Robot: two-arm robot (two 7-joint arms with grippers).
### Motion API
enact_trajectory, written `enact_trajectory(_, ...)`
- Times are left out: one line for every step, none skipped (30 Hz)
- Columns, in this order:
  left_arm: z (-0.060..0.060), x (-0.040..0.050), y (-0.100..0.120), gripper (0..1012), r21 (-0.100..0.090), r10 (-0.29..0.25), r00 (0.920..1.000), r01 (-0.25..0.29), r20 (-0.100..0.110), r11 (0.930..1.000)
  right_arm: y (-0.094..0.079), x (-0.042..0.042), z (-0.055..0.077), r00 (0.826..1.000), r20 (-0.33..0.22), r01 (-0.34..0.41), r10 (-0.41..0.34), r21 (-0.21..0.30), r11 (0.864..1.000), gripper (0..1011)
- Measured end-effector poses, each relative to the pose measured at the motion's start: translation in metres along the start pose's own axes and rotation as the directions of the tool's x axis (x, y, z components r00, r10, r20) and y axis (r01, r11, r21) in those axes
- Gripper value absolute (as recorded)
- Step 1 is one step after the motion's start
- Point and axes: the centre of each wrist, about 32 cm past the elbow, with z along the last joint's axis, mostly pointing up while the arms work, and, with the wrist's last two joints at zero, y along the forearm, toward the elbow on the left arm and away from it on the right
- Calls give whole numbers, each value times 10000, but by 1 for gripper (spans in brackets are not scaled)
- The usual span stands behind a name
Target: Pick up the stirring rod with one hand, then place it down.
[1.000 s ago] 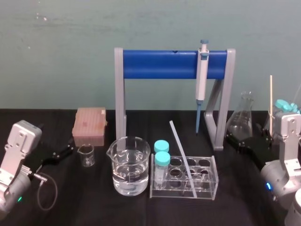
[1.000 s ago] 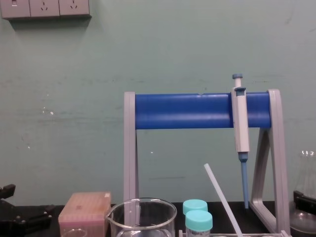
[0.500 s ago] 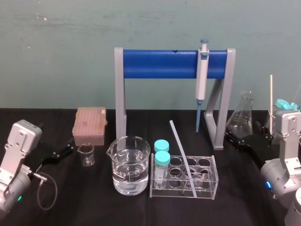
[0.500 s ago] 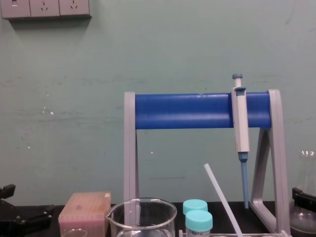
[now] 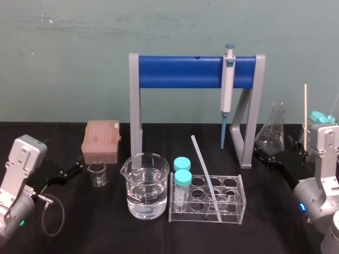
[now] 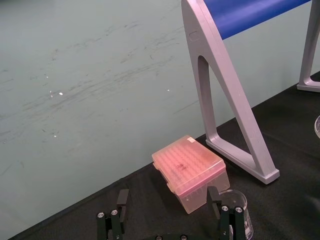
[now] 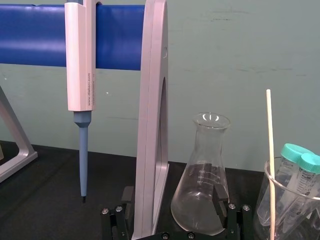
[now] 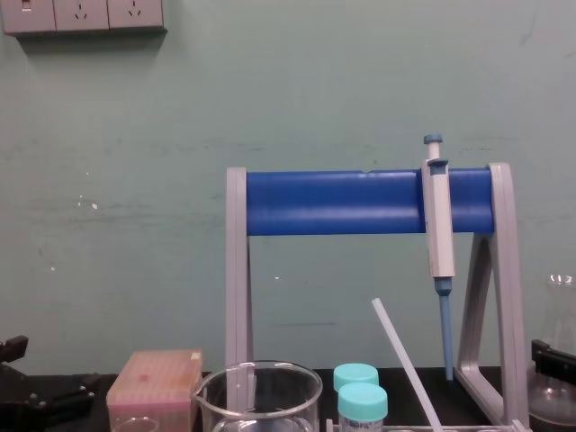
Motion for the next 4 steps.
enact_trajectory(0,0,0,1000,0,0,10000,0,0,10000,0,0,0,10000,0,-1,1,1,10000,1000)
enact_trajectory(0,0,0,1000,0,0,10000,0,0,10000,0,0,1,10000,-1,-3,3,3,10000,1000)
enact_trajectory(0,0,0,1000,0,0,10000,0,-1,10000,0,1,1,10000,-2,-4,4,5,10000,1000)
enact_trajectory(0,0,0,1000,0,0,10000,0,0,10000,0,1,2,10000,-4,-6,6,8,10000,1000)
